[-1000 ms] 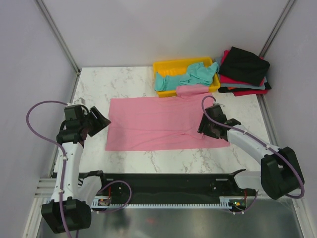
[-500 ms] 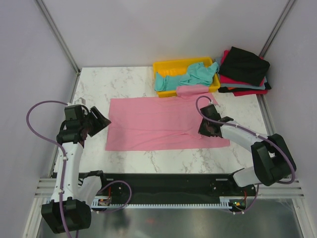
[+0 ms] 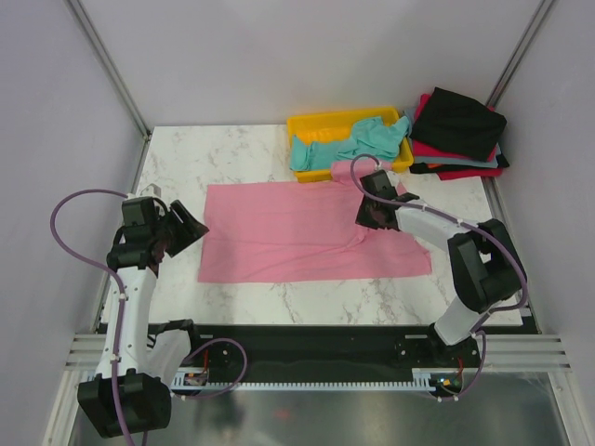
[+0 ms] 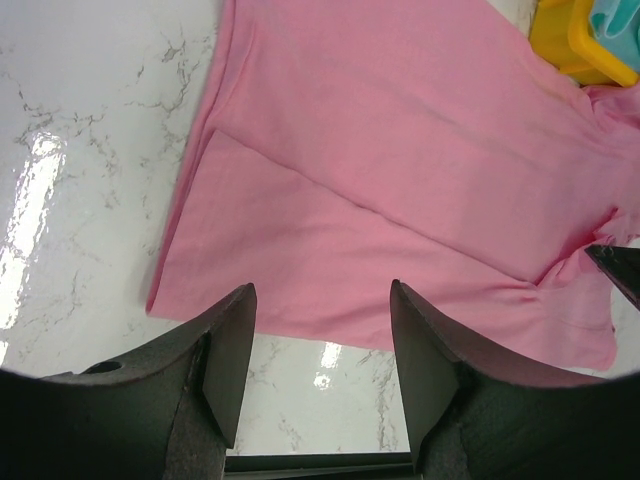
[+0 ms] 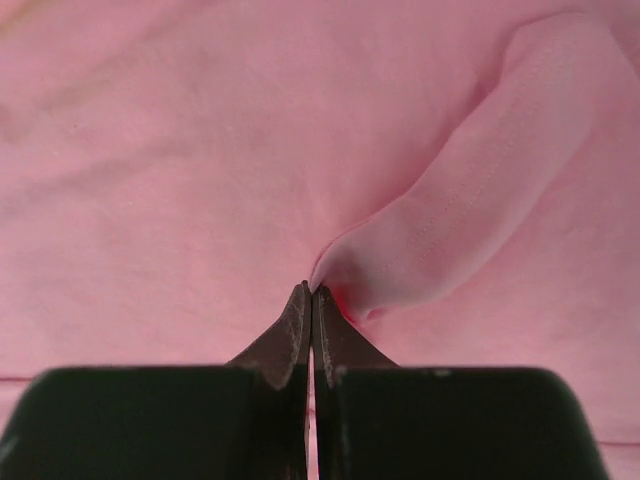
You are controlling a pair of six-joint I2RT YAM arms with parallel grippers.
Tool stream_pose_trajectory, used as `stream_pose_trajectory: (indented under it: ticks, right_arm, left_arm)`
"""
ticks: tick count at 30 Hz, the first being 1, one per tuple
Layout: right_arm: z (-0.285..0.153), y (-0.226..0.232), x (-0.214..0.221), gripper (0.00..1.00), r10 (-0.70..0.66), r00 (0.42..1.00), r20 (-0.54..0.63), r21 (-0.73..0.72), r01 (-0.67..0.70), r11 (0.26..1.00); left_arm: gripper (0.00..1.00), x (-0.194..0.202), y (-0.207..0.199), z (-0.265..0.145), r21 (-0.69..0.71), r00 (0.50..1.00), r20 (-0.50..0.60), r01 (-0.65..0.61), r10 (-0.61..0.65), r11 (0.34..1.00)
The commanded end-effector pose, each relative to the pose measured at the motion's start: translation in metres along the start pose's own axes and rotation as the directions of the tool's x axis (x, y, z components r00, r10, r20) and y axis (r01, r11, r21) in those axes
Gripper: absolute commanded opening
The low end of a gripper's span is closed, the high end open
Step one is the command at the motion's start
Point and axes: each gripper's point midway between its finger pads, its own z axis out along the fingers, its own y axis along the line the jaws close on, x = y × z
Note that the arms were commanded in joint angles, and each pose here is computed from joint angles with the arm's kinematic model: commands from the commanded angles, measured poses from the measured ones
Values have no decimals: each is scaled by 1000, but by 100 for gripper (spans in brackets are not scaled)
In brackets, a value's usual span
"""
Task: Fold and stack the t-shirts
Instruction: Fold the tshirt
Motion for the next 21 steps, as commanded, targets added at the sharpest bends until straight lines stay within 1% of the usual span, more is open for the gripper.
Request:
stream_pose_trajectory:
  ticks: [1,7,8,10,11,12,14,16,18,20,21]
  right_arm:
    - [7,19,-14,1,-13,999,34,-46,14,999]
    - [22,35,-27,3,-24,998,52,-68,27,997]
    - [25,35,-26,13,-26,998,48,-66,30,997]
    - [28,37,-25,35,-27,999,40,-71,30,997]
    - [30,38,-25,51,-24,999,37,-70,26,997]
    - [30,38,-26,54,-23,999,38,-69,26,997]
    - [30,42,-32,58,-21,998,55,-74,25,997]
    - [29,47,-40,59,-35,997,74,-82,41,996]
    - [25,55,-63,59,-73,989,126,-81,84,993]
    - [14,62,-94,61,-68,980,184,-94,87,992]
    - [12,56,-111,62,-57,976,209,-90,77,993]
  left_arm:
    - [63,-5,-4,-2,25,999,25,-49,48,998]
    - [63,-3,-3,-1,23,999,18,-46,46,999]
    - [63,-4,-4,-1,25,999,21,-47,46,999]
    - [63,-4,-3,-1,23,999,20,-45,45,999]
    - [63,-3,-3,0,22,999,15,-44,44,999]
    - [63,-2,-3,1,22,999,12,-44,44,999]
    - [63,-3,-3,0,24,999,14,-44,44,999]
    - [63,-3,-3,1,22,999,12,-43,43,999]
    - [63,-3,-3,1,25,999,10,-45,44,999]
    - [63,-3,-3,1,25,999,11,-45,44,999]
    - [63,-3,-4,1,27,999,10,-45,44,999]
